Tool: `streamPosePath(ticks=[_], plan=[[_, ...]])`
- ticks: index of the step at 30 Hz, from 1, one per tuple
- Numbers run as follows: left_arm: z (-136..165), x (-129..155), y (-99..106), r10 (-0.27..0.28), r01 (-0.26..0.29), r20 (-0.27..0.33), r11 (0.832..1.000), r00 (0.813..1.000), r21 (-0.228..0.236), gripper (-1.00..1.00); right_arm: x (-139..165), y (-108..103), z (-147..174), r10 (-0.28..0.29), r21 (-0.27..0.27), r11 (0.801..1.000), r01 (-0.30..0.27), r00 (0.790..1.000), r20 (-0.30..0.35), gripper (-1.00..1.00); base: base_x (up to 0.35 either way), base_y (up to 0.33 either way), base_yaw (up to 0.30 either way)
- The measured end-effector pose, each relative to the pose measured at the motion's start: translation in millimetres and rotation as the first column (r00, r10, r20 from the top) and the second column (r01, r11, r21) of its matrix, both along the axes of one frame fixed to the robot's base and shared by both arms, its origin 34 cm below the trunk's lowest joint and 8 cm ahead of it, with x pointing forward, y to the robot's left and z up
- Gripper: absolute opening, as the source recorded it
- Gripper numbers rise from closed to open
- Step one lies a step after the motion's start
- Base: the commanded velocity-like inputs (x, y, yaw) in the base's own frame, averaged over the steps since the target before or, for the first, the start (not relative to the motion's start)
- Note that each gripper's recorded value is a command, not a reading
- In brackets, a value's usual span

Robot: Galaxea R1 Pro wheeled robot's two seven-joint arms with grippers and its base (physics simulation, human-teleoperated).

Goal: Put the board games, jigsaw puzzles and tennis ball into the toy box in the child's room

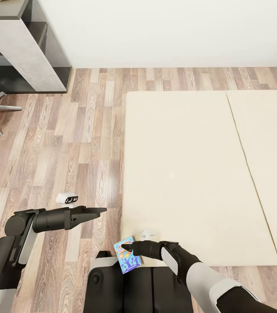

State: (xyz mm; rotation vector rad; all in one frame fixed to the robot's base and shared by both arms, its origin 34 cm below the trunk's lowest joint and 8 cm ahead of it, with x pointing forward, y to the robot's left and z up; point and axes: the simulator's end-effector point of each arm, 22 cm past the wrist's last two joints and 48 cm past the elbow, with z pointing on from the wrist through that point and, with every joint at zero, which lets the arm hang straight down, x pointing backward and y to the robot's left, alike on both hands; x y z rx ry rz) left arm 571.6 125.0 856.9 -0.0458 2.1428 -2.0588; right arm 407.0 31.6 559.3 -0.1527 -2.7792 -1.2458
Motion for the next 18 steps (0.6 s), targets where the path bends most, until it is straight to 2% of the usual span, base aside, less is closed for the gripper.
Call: streamPosePath(ticks=[18], plan=[[0.0, 0.3, 0.4, 0.001, -0.001, 0.000, 1.000, 1.000, 0.000, 1.00, -0.1, 0.0, 0.0, 0.000, 0.000, 1.000, 0.000, 1.000, 0.000, 1.00, 0.000, 0.004, 0.000]])
